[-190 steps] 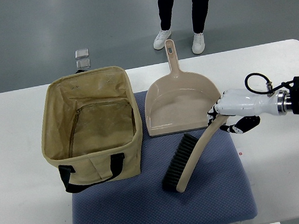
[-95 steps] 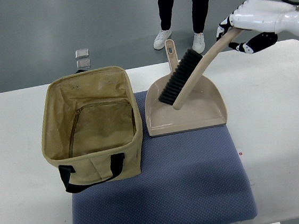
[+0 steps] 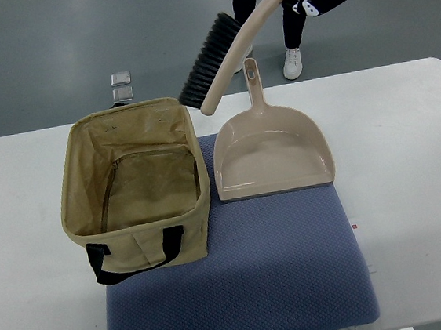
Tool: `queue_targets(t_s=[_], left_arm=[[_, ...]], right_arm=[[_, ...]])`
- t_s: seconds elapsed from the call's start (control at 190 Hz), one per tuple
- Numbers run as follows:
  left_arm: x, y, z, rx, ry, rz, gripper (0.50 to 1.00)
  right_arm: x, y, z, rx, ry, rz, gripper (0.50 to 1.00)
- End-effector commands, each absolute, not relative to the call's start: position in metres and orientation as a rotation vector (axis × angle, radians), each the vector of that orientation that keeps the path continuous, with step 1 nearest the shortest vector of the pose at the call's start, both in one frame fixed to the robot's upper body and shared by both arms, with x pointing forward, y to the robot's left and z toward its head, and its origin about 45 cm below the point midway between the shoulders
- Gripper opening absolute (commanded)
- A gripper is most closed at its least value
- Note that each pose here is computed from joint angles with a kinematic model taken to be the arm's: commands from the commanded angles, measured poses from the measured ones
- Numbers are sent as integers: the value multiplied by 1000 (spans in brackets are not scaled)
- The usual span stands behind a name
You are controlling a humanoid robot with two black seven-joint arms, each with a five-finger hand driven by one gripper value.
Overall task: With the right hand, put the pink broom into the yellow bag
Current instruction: 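Lift the brush with the right hand and swing it over the tan bag, then lower the brush bristles-first into the bag and open the right hand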
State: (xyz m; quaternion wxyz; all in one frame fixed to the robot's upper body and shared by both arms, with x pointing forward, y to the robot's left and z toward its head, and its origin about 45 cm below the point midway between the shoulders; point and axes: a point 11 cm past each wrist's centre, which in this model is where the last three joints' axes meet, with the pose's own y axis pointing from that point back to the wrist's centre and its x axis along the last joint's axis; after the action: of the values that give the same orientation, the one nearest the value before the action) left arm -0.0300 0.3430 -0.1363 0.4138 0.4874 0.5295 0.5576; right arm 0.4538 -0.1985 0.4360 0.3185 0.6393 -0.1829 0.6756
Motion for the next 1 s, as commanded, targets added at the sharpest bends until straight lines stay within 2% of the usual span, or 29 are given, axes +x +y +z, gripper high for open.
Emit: queue_targets(t_s=[0.0, 0.174, 0.295, 0.548, 0.779, 0.79, 0.795, 0.8, 0.816, 0.858, 0.869, 0.895, 0.958, 0.995], left_arm=[[-30, 343, -136, 1224, 1331, 1401, 1000], [-30, 343, -136, 1225, 1331, 1402, 1000], [-30, 343, -136, 1224, 1331, 1401, 1000], [-30, 343, -136, 1224, 1331, 1401, 1000], [-30, 343, -136, 1226, 1332, 1401, 1000], [-30, 343, -136, 1226, 1332, 1401, 1000], [-30, 343, -136, 1225, 1331, 1402, 1000], [-30, 343, -136, 1225, 1331, 1402, 1000], [-30, 343, -136, 1224, 1331, 1401, 1000], [-30, 343, -136, 1226, 1330, 1401, 1000], [-30, 343, -136, 1226, 1330, 1401, 1000], [-30, 343, -136, 1225, 1332, 1400, 1000], [-30, 343, -136, 1224, 1331, 1401, 1000], [-30, 343, -136, 1226, 1332, 1401, 1000]], right_arm=[[451, -166, 429, 1720, -421, 1814, 500], [440, -112, 412, 1764, -292, 1880, 500], [436, -88, 400, 1774, -225, 1903, 500], [431, -57, 377, 1778, -147, 1928, 500], [428, -47, 360, 1791, -116, 1923, 500], [428, -48, 360, 1793, -117, 1922, 507], [428, -48, 360, 1793, -117, 1922, 531], [428, -48, 360, 1793, -117, 1922, 531], [428, -47, 360, 1793, -119, 1923, 578], [428, -47, 360, 1802, -122, 1922, 637], [428, -47, 360, 1802, -122, 1922, 637], [428, -47, 359, 1806, -125, 1920, 678], [428, -48, 359, 1811, -129, 1918, 737], [428, -49, 358, 1815, -130, 1913, 758]])
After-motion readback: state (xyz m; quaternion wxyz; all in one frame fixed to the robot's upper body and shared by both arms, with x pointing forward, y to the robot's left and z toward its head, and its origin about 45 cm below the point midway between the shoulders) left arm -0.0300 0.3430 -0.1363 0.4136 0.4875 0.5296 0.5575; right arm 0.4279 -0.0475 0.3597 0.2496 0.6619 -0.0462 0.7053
